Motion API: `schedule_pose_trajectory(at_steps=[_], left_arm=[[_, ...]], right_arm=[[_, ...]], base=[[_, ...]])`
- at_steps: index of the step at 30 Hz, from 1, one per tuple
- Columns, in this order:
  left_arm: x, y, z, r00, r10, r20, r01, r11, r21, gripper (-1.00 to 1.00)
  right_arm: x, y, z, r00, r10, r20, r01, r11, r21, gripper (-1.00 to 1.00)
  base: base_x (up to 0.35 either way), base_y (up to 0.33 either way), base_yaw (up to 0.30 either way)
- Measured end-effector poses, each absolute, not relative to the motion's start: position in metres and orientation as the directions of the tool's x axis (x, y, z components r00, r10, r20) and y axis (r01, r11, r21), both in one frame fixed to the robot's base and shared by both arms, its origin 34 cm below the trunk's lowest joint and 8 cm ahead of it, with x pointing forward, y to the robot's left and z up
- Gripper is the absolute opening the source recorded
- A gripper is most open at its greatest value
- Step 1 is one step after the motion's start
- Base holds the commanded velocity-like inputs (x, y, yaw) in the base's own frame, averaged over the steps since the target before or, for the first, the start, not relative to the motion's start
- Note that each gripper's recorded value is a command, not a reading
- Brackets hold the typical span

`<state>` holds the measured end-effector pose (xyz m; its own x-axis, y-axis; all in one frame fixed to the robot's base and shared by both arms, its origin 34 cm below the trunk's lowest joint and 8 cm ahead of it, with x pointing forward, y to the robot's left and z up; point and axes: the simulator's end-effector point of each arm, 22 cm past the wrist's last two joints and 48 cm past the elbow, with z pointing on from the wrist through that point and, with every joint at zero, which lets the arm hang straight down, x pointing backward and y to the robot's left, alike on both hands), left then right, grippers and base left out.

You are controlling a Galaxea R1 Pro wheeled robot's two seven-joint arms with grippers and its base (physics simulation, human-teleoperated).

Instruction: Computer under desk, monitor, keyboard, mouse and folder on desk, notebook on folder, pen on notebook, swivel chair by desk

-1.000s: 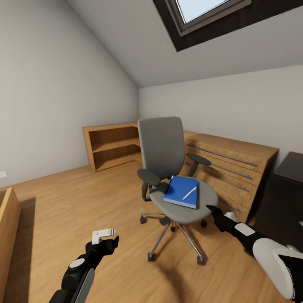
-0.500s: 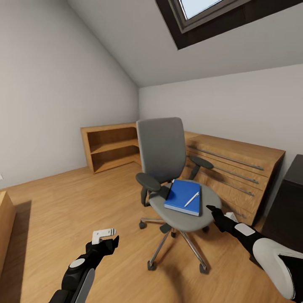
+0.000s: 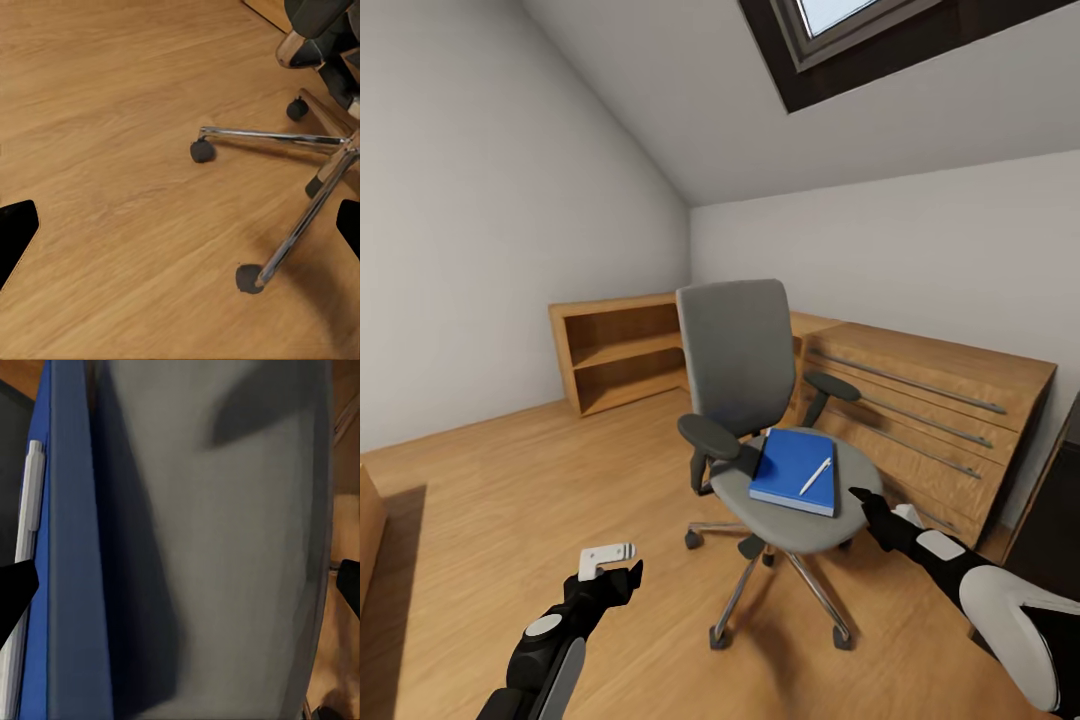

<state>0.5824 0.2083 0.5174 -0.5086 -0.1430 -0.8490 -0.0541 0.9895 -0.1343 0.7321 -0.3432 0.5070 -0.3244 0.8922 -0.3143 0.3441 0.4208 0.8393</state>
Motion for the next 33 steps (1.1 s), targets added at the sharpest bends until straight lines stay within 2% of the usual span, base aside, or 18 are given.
schedule_pose_trajectory(at_steps=[11, 21, 28, 33], left_arm=[[0.5825, 0.2083, 0.5171, -0.509, -0.143, -0.849, -0.054, 0.989, -0.134, 1.00], [0.5824, 0.2083, 0.5203, -0.504, -0.143, -0.852, -0.053, 0.989, -0.134, 1.00], [0.5824, 0.2078, 0.5210, -0.502, -0.144, -0.853, -0.053, 0.989, -0.135, 1.00], [0.5825, 0.2076, 0.5208, -0.503, -0.144, -0.852, -0.053, 0.989, -0.136, 1.00]], right_arm=[[0.7335, -0.3405, 0.5084, -0.326, 0.891, -0.317, 0.338, 0.423, 0.841, 1.00], [0.7342, -0.3396, 0.5141, -0.324, 0.891, -0.318, 0.329, 0.421, 0.845, 1.00], [0.7343, -0.3398, 0.5154, -0.323, 0.892, -0.317, 0.327, 0.419, 0.847, 1.00], [0.7344, -0.3404, 0.5152, -0.322, 0.892, -0.317, 0.328, 0.419, 0.847, 1.00]], base=[[0.009, 0.063, 0.006], [0.000, 0.000, 0.169], [-0.001, 0.000, 0.028], [-0.177, 0.000, 0.001]])
